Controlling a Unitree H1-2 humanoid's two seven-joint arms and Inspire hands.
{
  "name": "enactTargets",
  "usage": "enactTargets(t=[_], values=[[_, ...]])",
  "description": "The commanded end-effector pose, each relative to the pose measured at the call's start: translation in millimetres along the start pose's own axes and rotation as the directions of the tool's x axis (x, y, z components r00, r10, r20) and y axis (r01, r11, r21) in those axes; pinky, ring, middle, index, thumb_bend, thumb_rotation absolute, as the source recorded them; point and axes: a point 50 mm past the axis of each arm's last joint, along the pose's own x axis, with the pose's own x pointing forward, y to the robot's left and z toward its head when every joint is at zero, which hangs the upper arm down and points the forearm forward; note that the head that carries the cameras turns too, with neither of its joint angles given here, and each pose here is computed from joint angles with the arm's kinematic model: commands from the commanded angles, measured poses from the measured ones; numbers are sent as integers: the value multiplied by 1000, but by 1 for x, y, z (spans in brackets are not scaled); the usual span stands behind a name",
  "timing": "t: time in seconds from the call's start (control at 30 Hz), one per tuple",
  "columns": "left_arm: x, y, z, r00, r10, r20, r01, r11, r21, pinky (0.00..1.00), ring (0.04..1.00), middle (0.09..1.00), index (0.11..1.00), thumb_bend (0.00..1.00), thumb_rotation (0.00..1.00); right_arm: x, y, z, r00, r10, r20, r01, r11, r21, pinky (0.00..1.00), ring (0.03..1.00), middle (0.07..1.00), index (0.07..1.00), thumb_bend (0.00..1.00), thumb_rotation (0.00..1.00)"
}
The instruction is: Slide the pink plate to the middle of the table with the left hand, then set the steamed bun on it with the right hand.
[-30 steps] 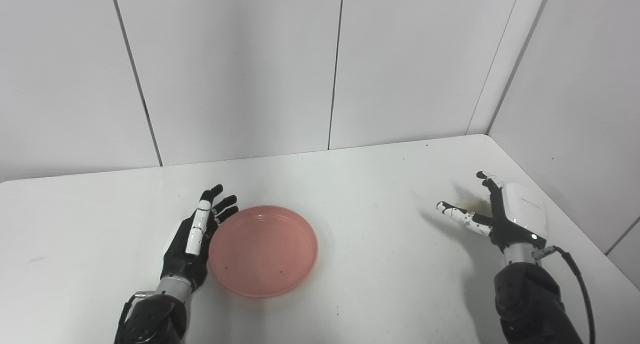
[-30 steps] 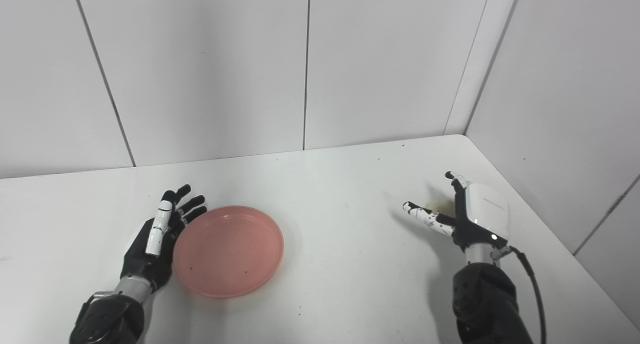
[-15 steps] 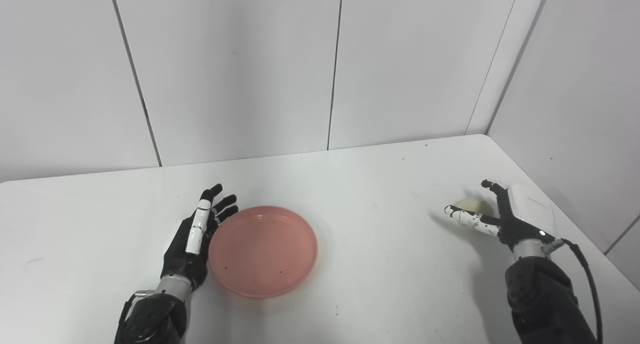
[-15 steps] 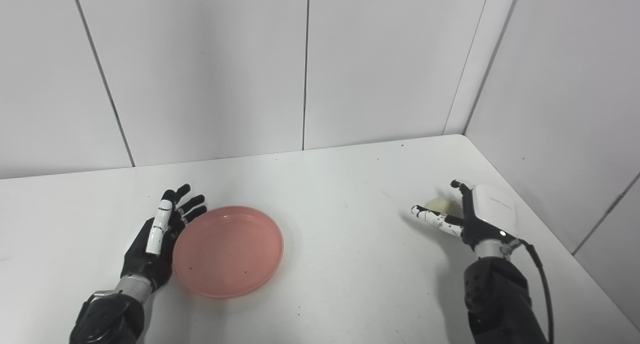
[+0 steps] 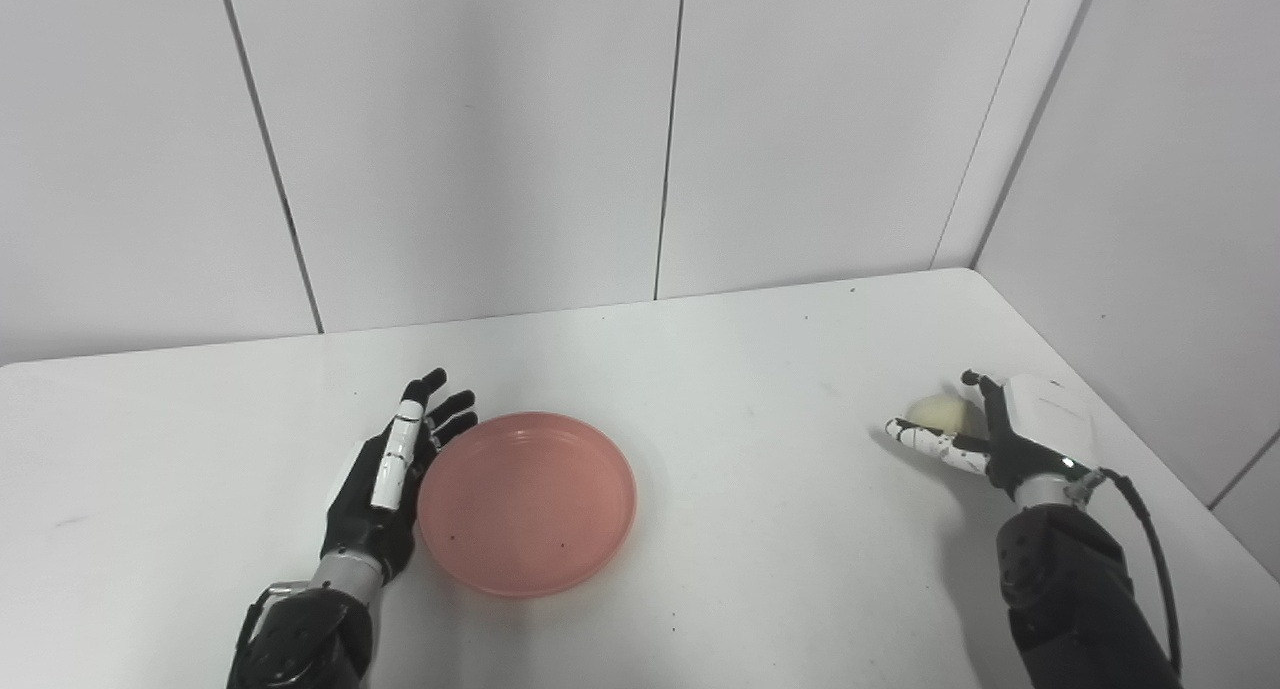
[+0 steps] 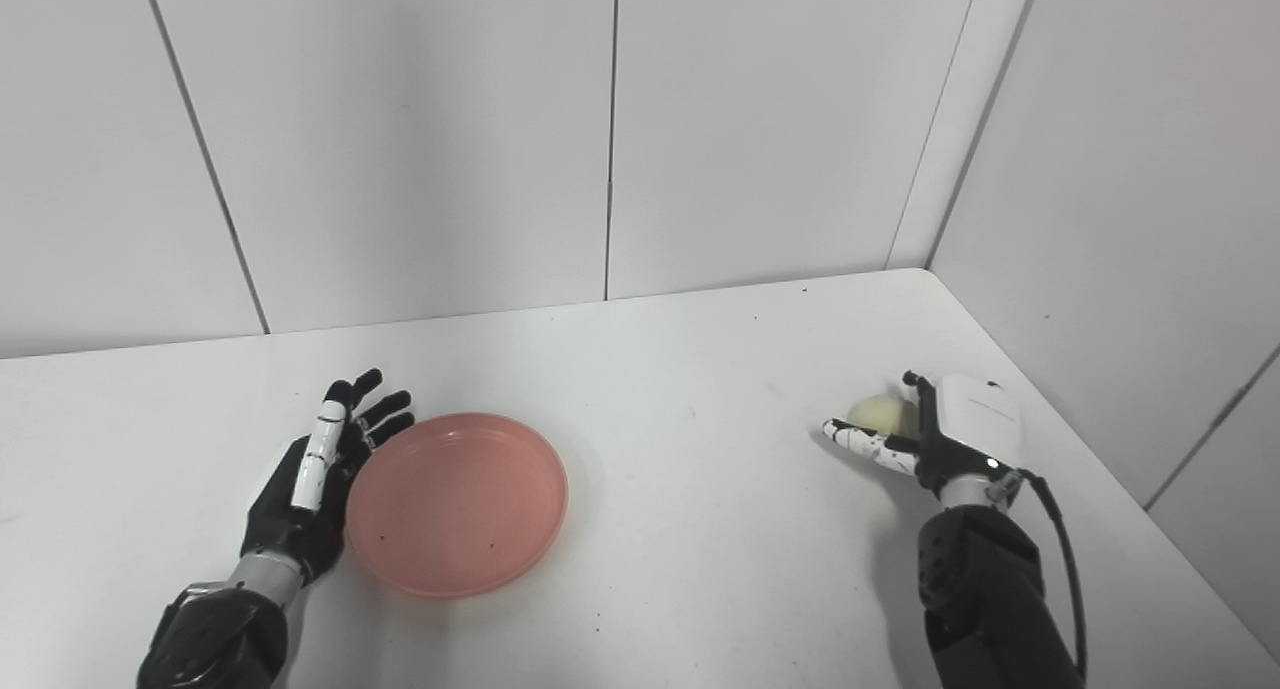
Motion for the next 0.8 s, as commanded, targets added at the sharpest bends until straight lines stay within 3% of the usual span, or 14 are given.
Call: enactTargets(t=[0.0, 0.53, 0.7, 0.77], values=[[-4, 1, -9, 999, -4, -52, 4, 1000, 0, 854, 861, 861, 915, 603, 935, 10, -22, 7, 996, -84, 17, 84, 996, -1, 988, 883, 858, 809, 1000, 772], [-4, 1, -10, 998, -13, -56, 13, 1000, -2, 861, 854, 854, 916, 601, 938, 11, -11, 11, 1000, -4, 19, 4, 1000, -16, 967, 895, 897, 817, 1000, 768], [-4, 1, -10, 998, -11, -62, 11, 1000, 0, 855, 848, 848, 911, 606, 935, 10, -10, 12, 1000, -1, 27, 1, 1000, 9, 968, 901, 895, 814, 1000, 694], [-4, 1, -10, 998, -13, -60, 13, 1000, -1, 855, 847, 847, 911, 603, 934, 9, -11, 13, 1000, -19, 19, 18, 999, 33, 942, 869, 877, 799, 999, 582]])
